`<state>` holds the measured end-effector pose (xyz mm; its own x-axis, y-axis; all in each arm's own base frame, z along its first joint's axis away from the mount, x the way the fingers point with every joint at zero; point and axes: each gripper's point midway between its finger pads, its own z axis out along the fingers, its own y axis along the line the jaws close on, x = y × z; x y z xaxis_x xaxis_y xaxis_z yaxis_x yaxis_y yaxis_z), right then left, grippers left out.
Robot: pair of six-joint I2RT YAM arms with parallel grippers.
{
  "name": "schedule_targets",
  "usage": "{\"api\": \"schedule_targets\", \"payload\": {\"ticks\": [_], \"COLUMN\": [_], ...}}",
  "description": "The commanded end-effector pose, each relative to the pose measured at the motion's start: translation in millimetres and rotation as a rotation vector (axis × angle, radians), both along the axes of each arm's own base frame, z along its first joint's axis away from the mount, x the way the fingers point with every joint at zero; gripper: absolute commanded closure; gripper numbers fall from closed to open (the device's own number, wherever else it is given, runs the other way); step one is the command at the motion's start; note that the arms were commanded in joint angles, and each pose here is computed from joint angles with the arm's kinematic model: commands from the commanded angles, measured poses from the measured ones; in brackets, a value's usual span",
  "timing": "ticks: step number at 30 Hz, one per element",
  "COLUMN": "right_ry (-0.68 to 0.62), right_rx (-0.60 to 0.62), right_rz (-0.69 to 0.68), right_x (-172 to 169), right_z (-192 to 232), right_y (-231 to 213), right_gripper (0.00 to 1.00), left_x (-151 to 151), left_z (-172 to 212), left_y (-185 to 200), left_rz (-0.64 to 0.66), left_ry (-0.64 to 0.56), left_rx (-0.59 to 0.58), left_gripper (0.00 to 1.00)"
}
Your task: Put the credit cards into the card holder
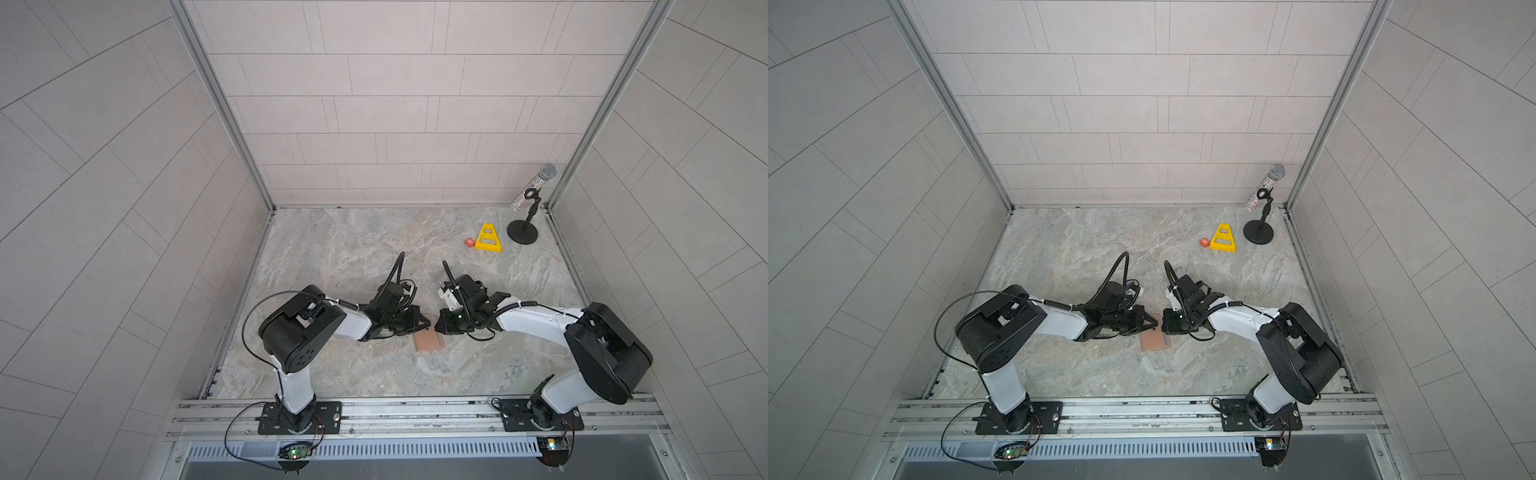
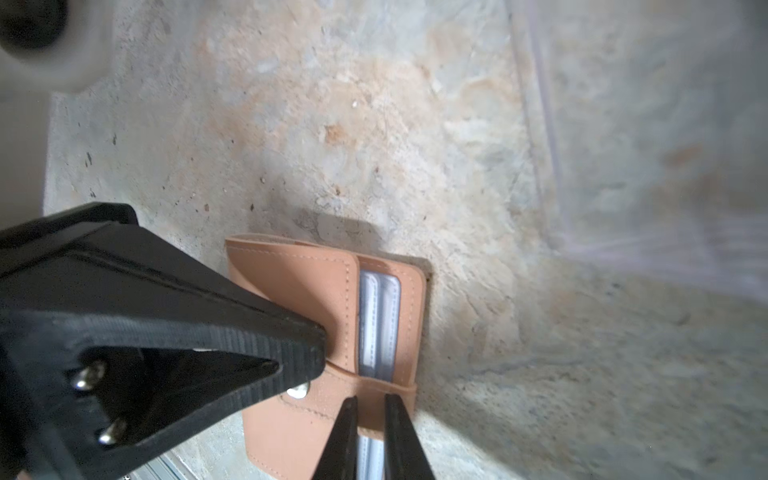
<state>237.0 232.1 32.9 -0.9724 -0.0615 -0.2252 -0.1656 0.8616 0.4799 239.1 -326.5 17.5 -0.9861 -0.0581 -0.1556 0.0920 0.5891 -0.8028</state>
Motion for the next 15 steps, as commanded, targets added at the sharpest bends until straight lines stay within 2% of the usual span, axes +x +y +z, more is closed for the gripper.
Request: {"api": "schedule_targets", "payload": {"ticks": [1, 4, 7, 9, 11, 13, 15], "right_ry": [0.020, -0.014, -0.073, -0.118, -0.170, -0.233, -0.318], "right_rx": [-0.039, -0.021, -0.018, -0.040, -0.093, -0.165, -0.280], "right_rz": [0.008, 0.003, -0.005, -0.016, -0.033, -0.066, -0.121], "right_x": [-9.0, -4.5, 1.0, 5.7, 10.8, 18.1, 27.2], "right_z": [2.6, 15.1, 31.2, 41.0, 50.3, 61.1, 74.1], "right_y": [-6.3, -4.5, -6.9, -13.0, -24.3, -40.8, -66.6], "right_gripper": [0.85, 0.82, 0.76, 0.70, 0.65, 0.61, 0.57], "left_x": [-39.5, -27.9, -11.9, -2.5, 7.5, 19.0, 33.3], "left_z": [-76.6, -51.5, -12.5, 15.7, 42.9, 65.7, 84.6], "left_y": [68.3, 54.6, 39.7, 34.0, 35.8, 48.1, 71.8], "left_rz": [0.064, 0.024, -0.027, -0.054, -0.078, -0.070, -0.031], "left_ry": [0.199, 0.145, 0.066, 0.002, -0.089, -0.180, -0.281], "left_rx": [0.327, 0.293, 0.278, 0.274, 0.309, 0.388, 0.518], "left_gripper": [1.00, 0.99, 0.94, 0.85, 0.71, 0.59, 0.49]}}
